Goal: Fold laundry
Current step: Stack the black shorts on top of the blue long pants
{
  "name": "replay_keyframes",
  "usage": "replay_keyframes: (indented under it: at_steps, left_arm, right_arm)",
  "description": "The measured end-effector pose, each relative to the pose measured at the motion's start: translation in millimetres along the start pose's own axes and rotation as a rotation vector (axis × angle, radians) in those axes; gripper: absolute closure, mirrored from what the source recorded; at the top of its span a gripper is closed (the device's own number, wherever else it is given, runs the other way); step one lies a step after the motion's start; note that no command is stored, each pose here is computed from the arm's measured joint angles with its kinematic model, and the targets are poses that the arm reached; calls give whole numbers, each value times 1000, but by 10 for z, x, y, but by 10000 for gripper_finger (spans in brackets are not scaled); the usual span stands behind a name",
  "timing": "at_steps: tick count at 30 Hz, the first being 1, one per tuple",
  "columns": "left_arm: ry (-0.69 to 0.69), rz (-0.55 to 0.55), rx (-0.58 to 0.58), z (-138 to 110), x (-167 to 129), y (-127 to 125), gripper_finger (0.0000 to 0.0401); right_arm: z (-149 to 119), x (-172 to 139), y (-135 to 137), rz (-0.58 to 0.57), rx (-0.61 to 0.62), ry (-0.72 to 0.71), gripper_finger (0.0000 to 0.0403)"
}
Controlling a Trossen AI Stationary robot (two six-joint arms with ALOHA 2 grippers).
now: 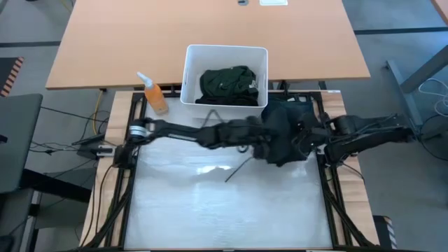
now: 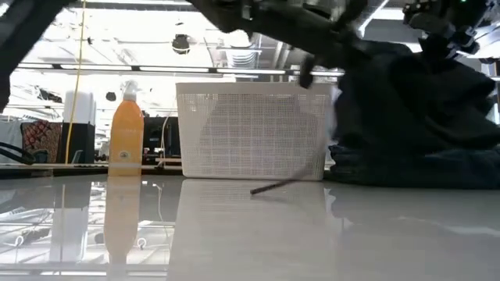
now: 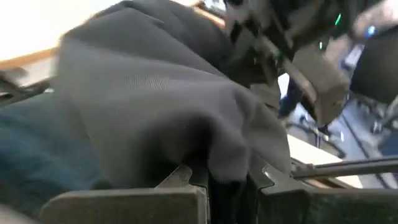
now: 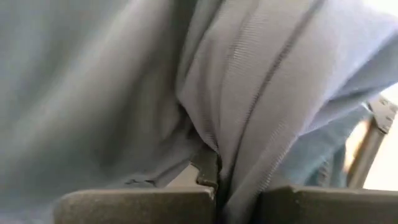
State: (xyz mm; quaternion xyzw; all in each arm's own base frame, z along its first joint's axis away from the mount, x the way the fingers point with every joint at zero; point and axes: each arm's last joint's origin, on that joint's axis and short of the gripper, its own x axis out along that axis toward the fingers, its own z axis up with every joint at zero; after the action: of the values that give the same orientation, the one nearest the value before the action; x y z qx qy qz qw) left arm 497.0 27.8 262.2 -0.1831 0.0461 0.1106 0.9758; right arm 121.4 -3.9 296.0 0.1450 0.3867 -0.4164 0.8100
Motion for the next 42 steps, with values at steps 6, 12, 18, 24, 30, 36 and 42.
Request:
replay_keyframes:
  at_steps: [6, 12, 18, 24, 30, 36, 42]
  left_arm:
    - [-25, 52, 82, 211, 552, 38, 385]
    - [-43, 193, 108, 279, 822, 322, 386]
    - [22, 332, 110, 195, 858, 691, 384]
    - [70, 370, 139, 84, 878, 747, 345]
    - [87, 340, 212, 291, 746, 562, 287]
    - [53, 474, 397, 532, 531, 244, 264]
    - [136, 573, 578, 798, 145, -116, 262]
  right_arm:
    - [-1, 4, -258, -192, 15, -20, 370]
    - [135, 118, -356, -318, 30, -81, 370]
    - [151, 447, -452, -405, 32, -23, 370]
    - [161, 647, -580, -380, 57, 40, 370]
    - [167, 702, -673, -358, 88, 96, 370]
    - [179, 771, -702, -347, 100, 141, 359]
    - [177, 768, -703, -333, 93, 158, 354]
